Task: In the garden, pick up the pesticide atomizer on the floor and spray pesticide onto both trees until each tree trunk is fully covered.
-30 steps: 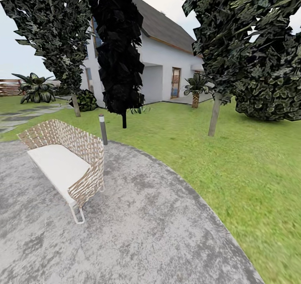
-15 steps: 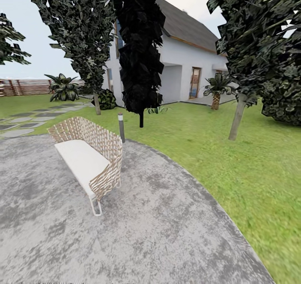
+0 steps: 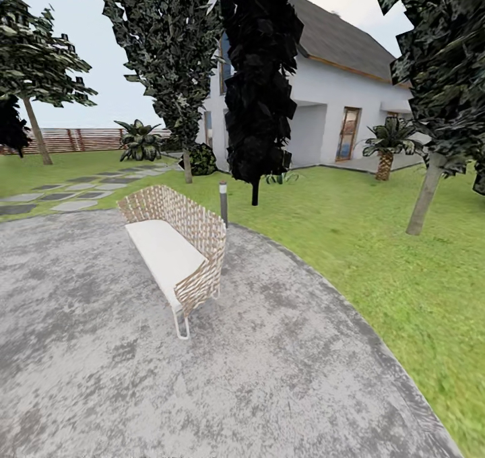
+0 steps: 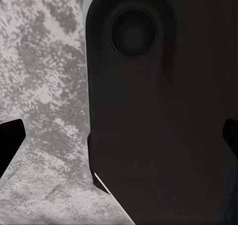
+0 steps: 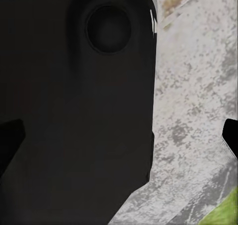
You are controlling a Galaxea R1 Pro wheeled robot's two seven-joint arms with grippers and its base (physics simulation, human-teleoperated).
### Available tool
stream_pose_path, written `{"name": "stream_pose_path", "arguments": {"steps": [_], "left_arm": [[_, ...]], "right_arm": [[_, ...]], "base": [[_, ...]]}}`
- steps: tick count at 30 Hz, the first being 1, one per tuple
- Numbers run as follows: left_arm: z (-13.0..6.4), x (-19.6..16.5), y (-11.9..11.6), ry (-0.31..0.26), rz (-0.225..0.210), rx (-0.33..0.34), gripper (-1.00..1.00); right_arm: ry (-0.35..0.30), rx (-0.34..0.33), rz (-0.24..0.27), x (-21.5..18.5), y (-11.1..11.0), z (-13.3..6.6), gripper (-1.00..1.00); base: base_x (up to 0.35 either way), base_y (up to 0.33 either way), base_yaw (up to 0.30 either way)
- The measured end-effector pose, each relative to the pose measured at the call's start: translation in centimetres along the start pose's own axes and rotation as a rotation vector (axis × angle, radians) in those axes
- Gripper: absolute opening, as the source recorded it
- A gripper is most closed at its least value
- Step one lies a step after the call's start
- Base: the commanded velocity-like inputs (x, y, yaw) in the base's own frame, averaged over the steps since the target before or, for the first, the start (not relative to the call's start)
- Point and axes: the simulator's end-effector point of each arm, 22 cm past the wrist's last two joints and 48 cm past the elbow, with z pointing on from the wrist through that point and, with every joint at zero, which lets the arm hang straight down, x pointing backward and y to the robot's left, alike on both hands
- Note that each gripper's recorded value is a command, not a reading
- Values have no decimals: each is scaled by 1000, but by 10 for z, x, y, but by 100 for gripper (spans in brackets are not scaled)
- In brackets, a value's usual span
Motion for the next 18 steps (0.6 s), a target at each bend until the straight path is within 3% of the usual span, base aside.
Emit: {"name": "stream_pose_path", "arguments": {"steps": [18], "left_arm": [[0, -1, -1, -6, 0, 1, 100]], "right_arm": [[-1, 0, 0, 0, -1, 0, 100]], "base": [[0, 0, 285]]}}
